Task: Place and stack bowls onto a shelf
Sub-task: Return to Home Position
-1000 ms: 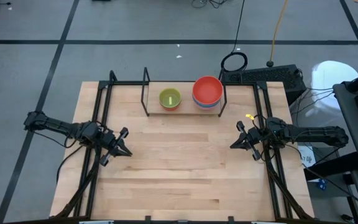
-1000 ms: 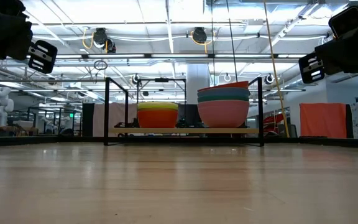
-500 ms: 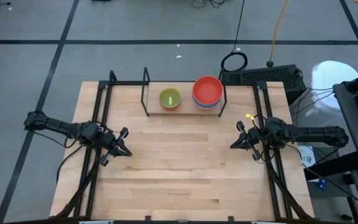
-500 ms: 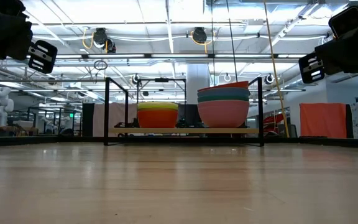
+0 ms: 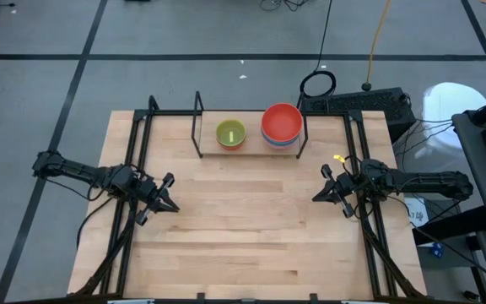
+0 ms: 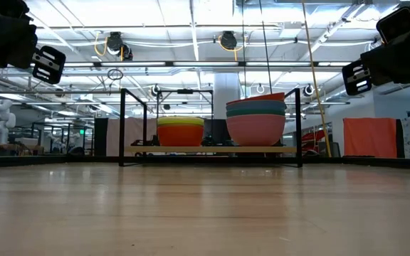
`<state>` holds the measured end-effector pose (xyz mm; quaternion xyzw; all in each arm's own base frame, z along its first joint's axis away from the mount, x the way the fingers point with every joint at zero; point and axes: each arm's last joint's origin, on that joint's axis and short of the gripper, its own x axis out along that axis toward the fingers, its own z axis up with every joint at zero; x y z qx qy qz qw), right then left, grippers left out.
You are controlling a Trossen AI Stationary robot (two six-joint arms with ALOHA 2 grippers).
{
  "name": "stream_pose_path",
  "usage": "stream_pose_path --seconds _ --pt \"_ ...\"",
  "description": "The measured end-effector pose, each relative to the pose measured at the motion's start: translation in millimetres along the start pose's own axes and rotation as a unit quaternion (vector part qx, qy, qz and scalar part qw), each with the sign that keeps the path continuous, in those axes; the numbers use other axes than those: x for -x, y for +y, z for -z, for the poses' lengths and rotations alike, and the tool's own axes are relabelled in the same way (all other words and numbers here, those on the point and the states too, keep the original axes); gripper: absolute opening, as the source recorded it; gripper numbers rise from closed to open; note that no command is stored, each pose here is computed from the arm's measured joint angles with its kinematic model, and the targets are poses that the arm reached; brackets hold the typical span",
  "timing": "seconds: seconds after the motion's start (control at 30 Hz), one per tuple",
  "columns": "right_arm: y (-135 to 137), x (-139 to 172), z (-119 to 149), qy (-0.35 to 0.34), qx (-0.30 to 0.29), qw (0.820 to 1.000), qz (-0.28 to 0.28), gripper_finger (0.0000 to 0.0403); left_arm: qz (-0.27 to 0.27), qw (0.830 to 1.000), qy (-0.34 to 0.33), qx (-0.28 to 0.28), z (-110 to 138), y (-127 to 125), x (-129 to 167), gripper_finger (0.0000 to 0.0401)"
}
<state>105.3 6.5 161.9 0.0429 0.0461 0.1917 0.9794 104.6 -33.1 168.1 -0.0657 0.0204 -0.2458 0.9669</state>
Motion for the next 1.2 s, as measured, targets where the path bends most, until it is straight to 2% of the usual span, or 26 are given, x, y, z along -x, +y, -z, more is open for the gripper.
stream_pose_path --seconds 1.2 --pt "0.0 0.0 0.0 0.0 0.0 1.0 0.0 0.0 0.0 1.0 0.0 0.0 0.0 0.0 0.0 0.0033"
